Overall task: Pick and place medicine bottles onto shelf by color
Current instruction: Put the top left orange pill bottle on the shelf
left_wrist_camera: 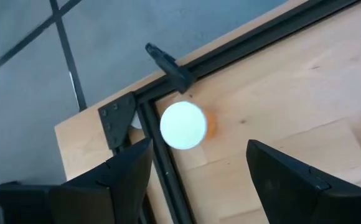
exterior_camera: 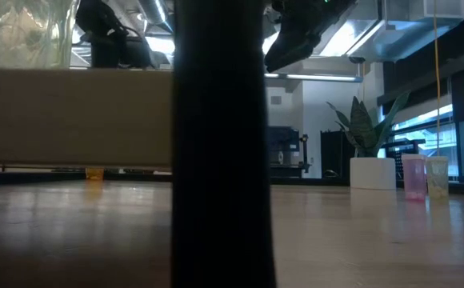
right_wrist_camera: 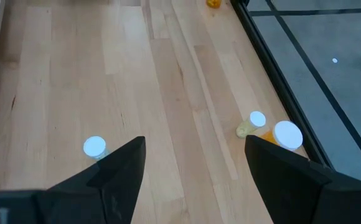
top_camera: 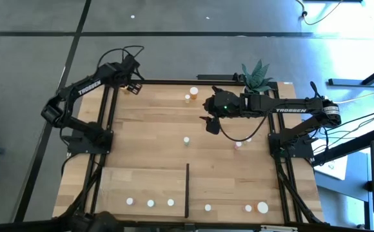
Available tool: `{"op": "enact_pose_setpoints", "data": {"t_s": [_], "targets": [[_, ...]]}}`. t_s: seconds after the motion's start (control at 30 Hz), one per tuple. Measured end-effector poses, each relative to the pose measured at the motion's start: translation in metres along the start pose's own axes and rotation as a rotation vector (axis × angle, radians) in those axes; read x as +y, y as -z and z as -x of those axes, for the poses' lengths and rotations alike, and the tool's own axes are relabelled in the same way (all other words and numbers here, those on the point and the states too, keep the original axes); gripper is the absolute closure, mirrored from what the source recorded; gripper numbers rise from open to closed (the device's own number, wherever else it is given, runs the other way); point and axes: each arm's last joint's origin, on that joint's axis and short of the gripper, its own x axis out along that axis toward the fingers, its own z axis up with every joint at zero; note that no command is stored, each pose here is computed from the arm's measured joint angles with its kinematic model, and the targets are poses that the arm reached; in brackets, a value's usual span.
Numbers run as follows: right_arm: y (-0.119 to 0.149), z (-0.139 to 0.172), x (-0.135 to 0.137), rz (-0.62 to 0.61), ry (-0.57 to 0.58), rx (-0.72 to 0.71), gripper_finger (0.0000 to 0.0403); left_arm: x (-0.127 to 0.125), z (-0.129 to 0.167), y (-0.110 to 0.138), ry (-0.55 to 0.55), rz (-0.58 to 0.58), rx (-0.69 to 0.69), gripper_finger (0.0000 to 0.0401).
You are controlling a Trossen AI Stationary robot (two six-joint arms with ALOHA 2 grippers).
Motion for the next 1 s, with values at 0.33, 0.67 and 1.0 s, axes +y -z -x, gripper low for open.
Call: {"op": "enact_pose_setpoints", "data": {"t_s": [0.33,0.67,1.0], "targets": [[0.0,0.0,0.0,0.0,0.0,0.0,0.0125,-0.003,0.001,0.011,0.099,-0.034,0.111,0.0149],[0.0,0.0,0.0,0.0,0.0,0.0,0.0125,-0.006,0.002,0.01,0.098,-0.043,0.101,0.0149],[0.0,0.0,0.0,0.0,0.0,0.0,0.0125,-0.003,0.001,0.008,0.094,0.001,0.092,0.0097]]}}
